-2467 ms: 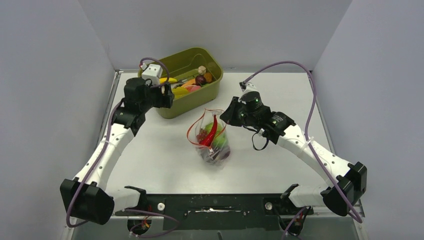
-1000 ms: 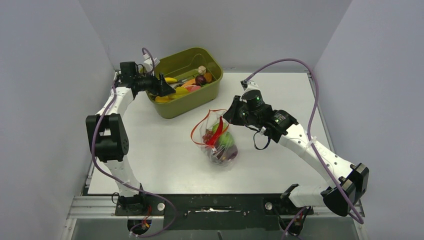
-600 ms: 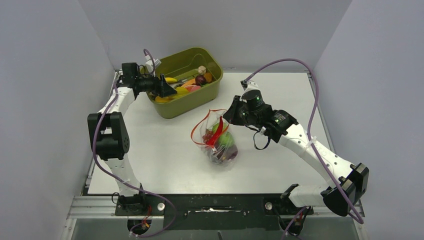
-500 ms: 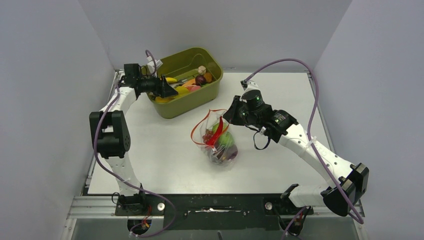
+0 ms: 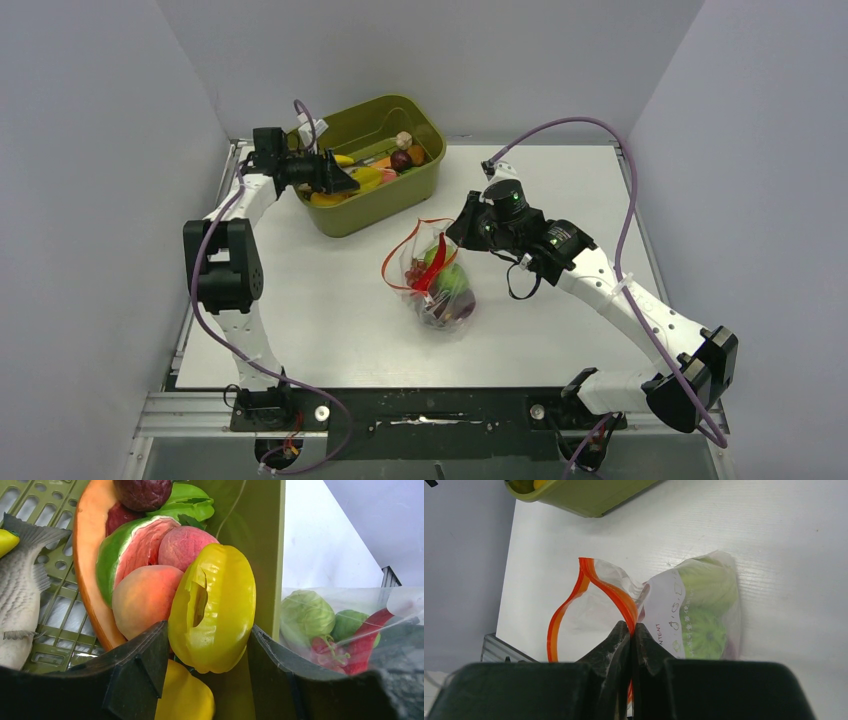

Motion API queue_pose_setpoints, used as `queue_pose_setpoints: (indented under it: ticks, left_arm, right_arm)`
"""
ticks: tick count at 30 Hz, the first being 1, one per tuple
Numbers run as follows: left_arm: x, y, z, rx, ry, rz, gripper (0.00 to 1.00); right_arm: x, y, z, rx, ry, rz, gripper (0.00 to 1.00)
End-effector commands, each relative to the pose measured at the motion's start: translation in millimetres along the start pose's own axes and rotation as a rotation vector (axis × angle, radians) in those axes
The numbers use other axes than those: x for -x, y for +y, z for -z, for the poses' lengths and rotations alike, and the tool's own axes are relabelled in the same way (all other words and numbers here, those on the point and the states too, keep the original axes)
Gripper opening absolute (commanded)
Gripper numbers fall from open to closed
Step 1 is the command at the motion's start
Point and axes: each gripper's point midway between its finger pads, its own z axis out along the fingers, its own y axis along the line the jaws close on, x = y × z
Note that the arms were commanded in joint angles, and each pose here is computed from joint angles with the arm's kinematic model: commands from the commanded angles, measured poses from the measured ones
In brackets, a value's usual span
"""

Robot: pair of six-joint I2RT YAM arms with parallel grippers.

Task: Place the food in the zip-top bag and seal the zipper
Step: Pick up the fake fruit from the bin.

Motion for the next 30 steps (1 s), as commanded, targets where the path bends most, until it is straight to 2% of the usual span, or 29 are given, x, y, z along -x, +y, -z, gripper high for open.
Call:
queue_pose_setpoints:
  ticks: [1,7,12,18,24,30]
  left_arm:
    - [41,-25,12,-0.036,-0.087,-0.098,0.31]
    - [56,-32,21,0.007,-0.145,-0.122,0.27]
    - [72,-40,35,0.049,-0.215,-0.102,0.29]
    - [88,-45,54,0.169,-0.288,-0.126,0.24]
    - [101,-74,74,0.221,-0.345,-0.125,0.24]
    - [90,-116,83,0.282,-0.333,-0.136,0.23]
  right_arm:
    - [33,20,19,0.072,-0.124,-0.012,0.00]
    - [30,18,22,0.075,-0.127,-0.017,0.00]
    - [30,17,26,0.079,-0.136,-0.024,0.00]
    - [26,14,29,0.080,-0.139,-0.046,0.00]
    - [27,15,32,0.086,-0.151,-0.070,0.00]
    - [32,27,34,0.132,-0.158,-0.070,0.00]
